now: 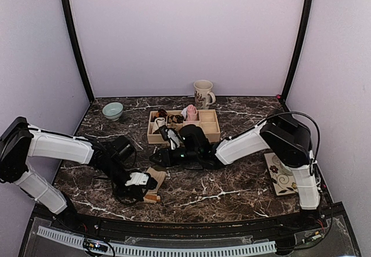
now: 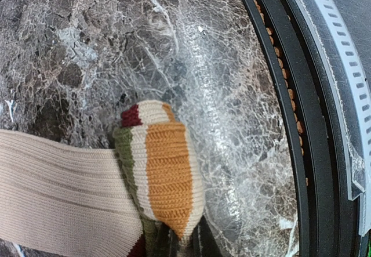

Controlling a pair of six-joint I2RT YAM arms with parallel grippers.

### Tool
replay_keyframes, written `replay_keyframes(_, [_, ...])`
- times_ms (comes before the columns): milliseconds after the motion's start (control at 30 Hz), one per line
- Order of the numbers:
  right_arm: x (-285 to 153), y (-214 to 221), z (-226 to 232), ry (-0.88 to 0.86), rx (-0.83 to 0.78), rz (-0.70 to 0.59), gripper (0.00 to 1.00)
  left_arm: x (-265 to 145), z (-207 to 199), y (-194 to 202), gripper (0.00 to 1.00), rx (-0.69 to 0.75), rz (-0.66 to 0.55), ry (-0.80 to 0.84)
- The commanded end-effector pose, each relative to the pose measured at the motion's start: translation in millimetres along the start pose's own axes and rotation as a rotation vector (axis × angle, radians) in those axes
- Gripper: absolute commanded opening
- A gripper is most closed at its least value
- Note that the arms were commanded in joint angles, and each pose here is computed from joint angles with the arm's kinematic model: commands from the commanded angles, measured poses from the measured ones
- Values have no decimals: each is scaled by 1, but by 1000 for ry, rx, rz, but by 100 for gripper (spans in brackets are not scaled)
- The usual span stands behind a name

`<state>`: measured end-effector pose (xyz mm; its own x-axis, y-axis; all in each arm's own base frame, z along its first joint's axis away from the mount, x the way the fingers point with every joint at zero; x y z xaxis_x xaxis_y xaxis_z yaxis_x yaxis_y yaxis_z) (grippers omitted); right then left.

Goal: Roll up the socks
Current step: Roll the sock at the center of the board.

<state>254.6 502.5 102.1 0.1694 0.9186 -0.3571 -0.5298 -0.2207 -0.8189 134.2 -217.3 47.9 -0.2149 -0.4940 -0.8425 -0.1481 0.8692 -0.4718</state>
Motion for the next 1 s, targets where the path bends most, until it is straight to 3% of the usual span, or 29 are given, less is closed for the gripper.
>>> replay_keyframes(0, [11,8,-4,-30,30,1,37,6,-19,36,0,-96,158,72])
replay_keyframes(267, [4,23,-24,17,56,14,32,3,-16,27,0,-105,143,71])
replay_keyframes(500, [-42,26,-53,178,60,-67,31,7,-6,16,0,-118,154,91])
replay_keyframes(800, [-62,1,-41,189,-37,-137,47,14,3,5,0,-122,146,129])
replay_keyframes(967, [-114,-28,-49,420,-141,-265,52,16,3,4,0,-132,137,140])
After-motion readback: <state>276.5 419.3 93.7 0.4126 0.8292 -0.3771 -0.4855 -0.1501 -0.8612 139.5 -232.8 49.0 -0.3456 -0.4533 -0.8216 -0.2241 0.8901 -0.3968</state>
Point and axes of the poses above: each gripper's point midway between its finger pads, its own x axis out along the fingers, its own z axis along the line the jaws close on, y = z × x, the point moved 3 cm from there along -x, back along the fingers, and after that the axes turned 13 degrees about -x, right-handed, at the moved point
